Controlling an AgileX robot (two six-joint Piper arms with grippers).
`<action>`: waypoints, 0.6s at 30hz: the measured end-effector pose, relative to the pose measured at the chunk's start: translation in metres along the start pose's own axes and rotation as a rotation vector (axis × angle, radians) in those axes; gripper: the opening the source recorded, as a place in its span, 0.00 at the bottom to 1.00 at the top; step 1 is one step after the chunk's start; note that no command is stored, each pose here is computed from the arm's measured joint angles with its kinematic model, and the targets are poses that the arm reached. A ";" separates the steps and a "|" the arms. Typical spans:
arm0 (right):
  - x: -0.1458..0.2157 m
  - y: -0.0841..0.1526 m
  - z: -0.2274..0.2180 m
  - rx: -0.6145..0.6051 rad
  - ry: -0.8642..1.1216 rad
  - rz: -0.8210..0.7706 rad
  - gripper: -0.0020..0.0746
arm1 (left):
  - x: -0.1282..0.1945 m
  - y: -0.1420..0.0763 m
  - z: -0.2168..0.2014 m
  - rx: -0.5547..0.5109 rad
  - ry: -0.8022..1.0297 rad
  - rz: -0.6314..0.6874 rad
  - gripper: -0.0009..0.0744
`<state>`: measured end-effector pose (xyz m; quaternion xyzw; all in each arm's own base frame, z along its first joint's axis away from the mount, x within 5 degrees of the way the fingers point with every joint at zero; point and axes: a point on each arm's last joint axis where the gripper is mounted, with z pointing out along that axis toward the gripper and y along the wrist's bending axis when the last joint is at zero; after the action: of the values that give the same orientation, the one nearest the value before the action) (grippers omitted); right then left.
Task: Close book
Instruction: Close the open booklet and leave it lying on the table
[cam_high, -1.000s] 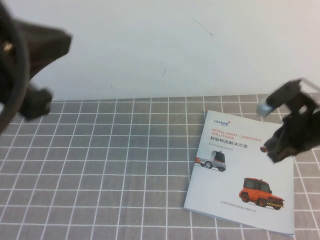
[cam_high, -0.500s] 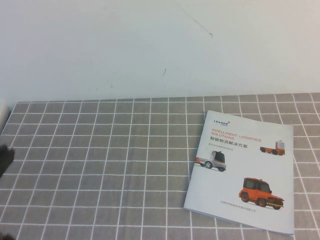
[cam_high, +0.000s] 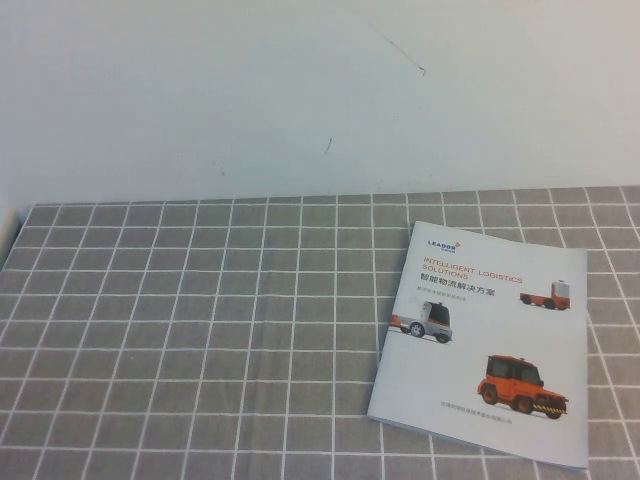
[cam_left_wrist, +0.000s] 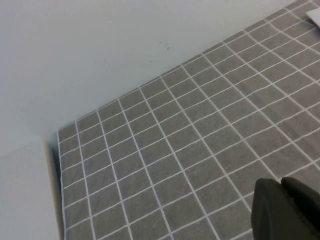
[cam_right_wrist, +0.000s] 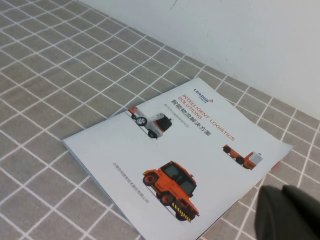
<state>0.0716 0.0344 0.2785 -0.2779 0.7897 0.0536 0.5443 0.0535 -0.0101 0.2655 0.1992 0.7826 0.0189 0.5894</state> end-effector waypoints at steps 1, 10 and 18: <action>0.007 0.002 -0.001 0.006 -0.009 0.001 0.02 | 0.001 0.001 0.001 -0.009 -0.001 -0.006 0.01; 0.029 0.010 -0.002 0.013 -0.021 0.000 0.02 | 0.000 0.001 0.001 -0.019 -0.014 -0.064 0.01; 0.037 0.016 -0.002 -0.057 0.071 0.003 0.02 | 0.001 0.001 0.001 -0.019 -0.004 -0.065 0.01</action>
<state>0.0522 0.0331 0.2427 -0.2937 0.8071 0.0673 0.5078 0.0543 -0.0086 0.2645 0.1680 0.7872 0.0066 0.5933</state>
